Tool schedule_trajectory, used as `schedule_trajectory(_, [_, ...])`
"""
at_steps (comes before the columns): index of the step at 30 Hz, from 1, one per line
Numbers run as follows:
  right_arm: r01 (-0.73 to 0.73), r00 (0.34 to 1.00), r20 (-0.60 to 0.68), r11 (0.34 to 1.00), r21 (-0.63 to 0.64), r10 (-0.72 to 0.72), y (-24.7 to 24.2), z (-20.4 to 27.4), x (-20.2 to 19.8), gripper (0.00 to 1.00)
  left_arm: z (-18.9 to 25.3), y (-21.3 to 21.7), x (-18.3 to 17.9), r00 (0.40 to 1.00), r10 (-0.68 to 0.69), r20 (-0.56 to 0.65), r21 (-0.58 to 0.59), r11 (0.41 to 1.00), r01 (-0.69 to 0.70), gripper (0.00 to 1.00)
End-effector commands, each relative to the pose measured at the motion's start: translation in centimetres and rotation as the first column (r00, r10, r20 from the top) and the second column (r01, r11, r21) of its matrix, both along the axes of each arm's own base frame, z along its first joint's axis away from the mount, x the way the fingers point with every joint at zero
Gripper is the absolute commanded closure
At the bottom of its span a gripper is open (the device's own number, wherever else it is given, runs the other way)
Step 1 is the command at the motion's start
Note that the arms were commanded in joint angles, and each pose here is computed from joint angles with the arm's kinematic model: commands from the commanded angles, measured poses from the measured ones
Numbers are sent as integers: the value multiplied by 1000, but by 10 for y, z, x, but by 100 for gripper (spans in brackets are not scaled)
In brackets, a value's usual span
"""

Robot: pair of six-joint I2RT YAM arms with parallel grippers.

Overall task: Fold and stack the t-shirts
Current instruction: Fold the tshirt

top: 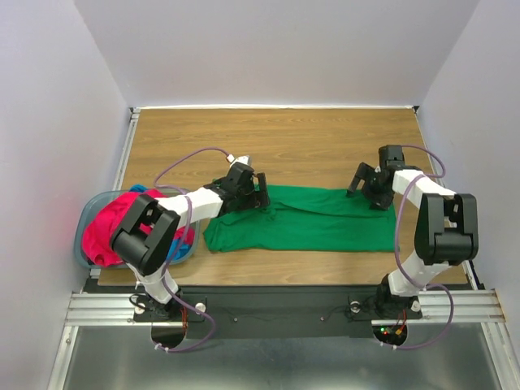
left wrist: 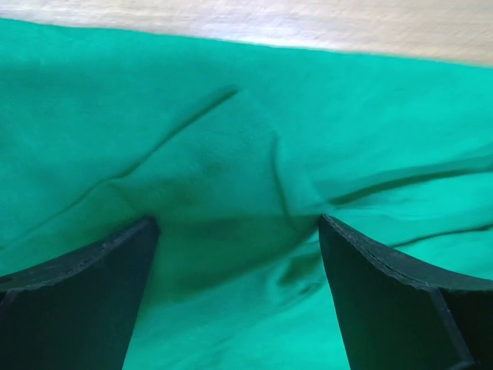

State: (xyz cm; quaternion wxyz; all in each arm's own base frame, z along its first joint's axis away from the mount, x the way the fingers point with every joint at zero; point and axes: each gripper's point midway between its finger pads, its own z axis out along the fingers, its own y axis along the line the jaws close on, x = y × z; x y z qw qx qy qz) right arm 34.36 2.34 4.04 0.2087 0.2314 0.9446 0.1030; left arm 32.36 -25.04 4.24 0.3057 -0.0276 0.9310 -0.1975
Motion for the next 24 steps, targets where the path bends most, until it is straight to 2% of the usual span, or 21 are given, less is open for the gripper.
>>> schedule_trajectory(1, [28, 999, 16, 1000, -8, -28, -2, -6, 12, 0, -36, 16, -12, 994, 45, -98, 77, 996, -37, 2])
schedule_trajectory(5, [19, 1000, -20, 1000, -3, -19, 10, -16, -16, 0, -41, 8, 17, 994, 44, -100, 121, 992, -31, 2])
schedule_trajectory(8, [25, 999, -41, 999, 34, -23, 28, -19, -39, 0, -16, -8, 60, 999, 13, -48, 113, 994, -7, 2])
schedule_trajectory(9, [14, 1000, -29, 999, 50, -13, 36, -15, -45, 0, -6, -15, 85, 1000, 18, -18, 105, 994, -16, 2])
schedule_trajectory(11, [31, 998, -53, 997, 68, -27, 45, -21, -71, 0, -18, -24, 100, 999, -9, -46, 108, 994, 14, 2])
schedule_trajectory(12, [1, 999, -54, 997, 74, 3, 56, -21, -81, 0, 4, -40, 122, 1000, -28, -5, 62, 998, 28, 2])
schedule_trajectory(14, [-12, 996, -84, 994, 106, 21, 69, -30, -109, 0, -13, -51, 131, 997, -55, -48, 71, 996, 59, 2])
schedule_trajectory(15, [-43, 995, -89, 992, 120, 54, 81, -31, -121, 0, 9, -65, 153, 998, -57, 5, 42, 998, 57, 1])
schedule_trajectory(17, [-38, 993, -105, 984, 176, 58, 94, -33, -144, 0, 6, -72, 164, 998, -52, -20, 48, 997, 53, 2])
schedule_trajectory(19, [-88, 988, -102, 970, 226, 114, 114, -30, -163, 0, 5, -94, 180, 997, -74, -36, -9, 997, 73, 2])
schedule_trajectory(20, [-72, 984, -139, 964, 257, 111, 122, -35, -179, 0, -13, -102, 182, 994, -84, -68, -26, 996, 82, 2])
schedule_trajectory(21, [-131, 976, -132, 952, 278, 173, 136, -33, -191, 0, 3, -113, 194, 996, -86, -35, -71, 994, 83, 1])
schedule_trajectory(23, [-155, 968, -137, 933, 324, 208, 152, -32, -209, 0, -1, -127, 197, 995, -90, -47, -116, 990, 84, 1])
schedule_trajectory(24, [-228, 950, -130, 912, 340, 285, 166, -31, -225, 0, -4, -134, 197, 992, -108, -61, -143, 985, 98, 1])
